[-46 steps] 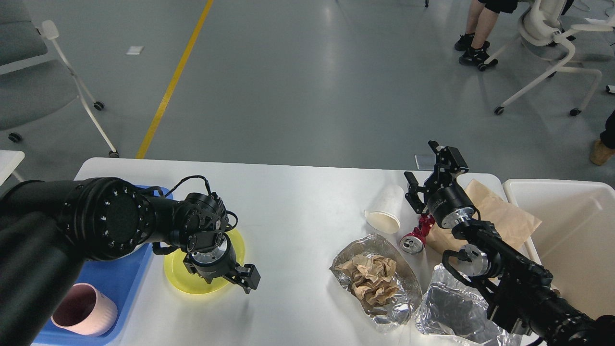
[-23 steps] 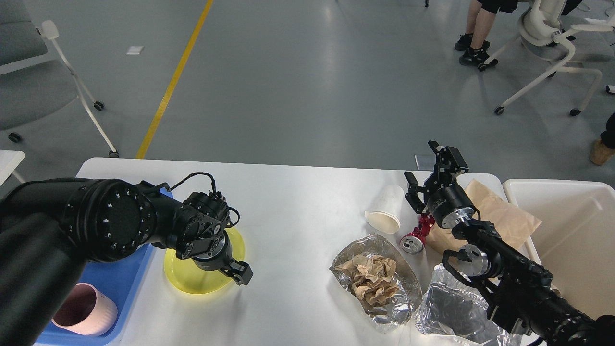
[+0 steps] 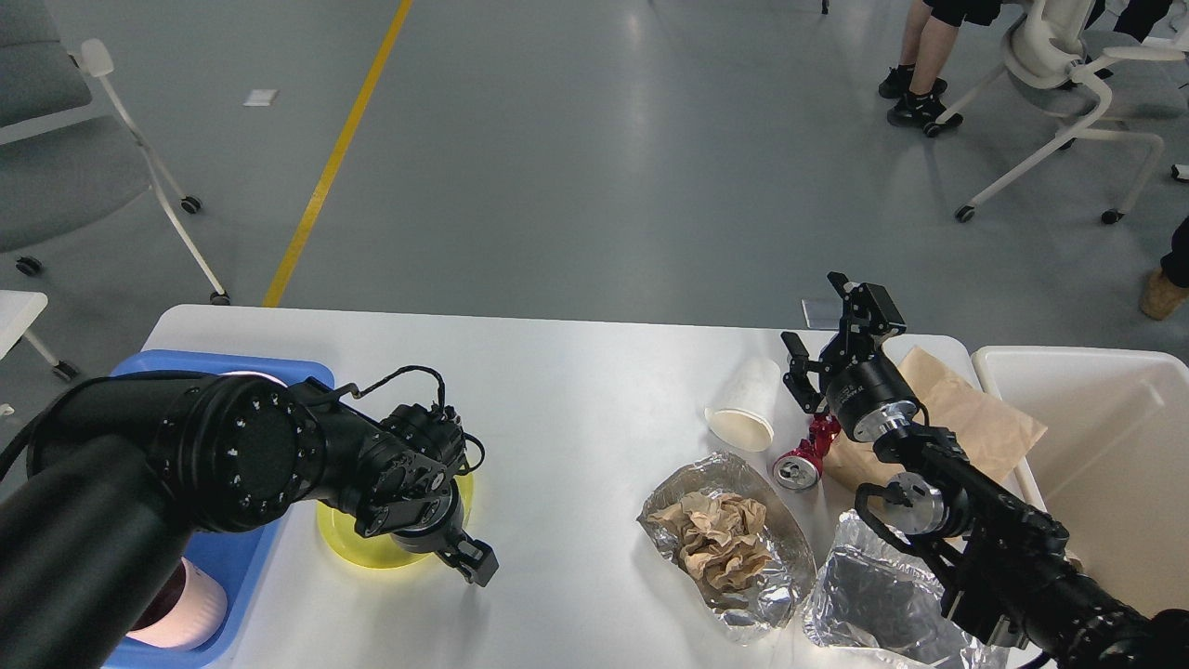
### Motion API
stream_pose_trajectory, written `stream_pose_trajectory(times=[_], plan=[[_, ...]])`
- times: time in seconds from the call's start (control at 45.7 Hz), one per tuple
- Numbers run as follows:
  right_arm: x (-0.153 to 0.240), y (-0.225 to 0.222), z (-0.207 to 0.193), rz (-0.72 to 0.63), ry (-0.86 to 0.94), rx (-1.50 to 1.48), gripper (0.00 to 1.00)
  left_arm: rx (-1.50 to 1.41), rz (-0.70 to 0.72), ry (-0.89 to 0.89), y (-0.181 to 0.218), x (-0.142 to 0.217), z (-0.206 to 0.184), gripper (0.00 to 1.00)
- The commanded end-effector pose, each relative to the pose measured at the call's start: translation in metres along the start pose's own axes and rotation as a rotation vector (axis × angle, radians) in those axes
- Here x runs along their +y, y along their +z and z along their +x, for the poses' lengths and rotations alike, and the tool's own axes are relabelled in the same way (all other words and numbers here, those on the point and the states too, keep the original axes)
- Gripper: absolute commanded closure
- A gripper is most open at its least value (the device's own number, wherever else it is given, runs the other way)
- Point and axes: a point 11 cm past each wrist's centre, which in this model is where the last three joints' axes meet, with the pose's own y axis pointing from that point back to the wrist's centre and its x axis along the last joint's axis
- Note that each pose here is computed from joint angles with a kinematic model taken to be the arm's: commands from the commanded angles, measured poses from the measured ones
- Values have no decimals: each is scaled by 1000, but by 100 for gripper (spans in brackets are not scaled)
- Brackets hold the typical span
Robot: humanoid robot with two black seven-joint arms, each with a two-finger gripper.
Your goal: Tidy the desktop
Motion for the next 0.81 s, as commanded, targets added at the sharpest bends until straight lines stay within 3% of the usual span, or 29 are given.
stream_pose_trajectory(times=[0.0, 0.088, 0.241, 0.328, 0.438, 0.591, 0.679, 0.788], plan=[[0, 0, 0, -1, -1, 1, 0, -5, 5, -13, 0, -1, -2, 25], [0, 0, 0, 0, -1, 1, 0, -7, 2, -31, 1, -1, -5, 38], [0, 0, 0, -1, -1, 1, 0, -9, 3, -40, 2, -1, -5, 46], [0, 0, 0, 0, 0, 0, 0, -9, 3, -60, 1, 0, -7, 65], [0, 0, 0, -1, -1, 1, 0, -6, 3, -106, 1, 2, -10, 78], [0, 0, 0, 0, 0, 0, 0, -3, 1, -126, 2, 4, -12, 88], [0, 0, 0, 0, 0, 0, 0, -1, 1, -151, 1, 5, -14, 100], [0, 0, 0, 0, 0, 0, 0, 1, -3, -179, 2, 6, -16, 100]])
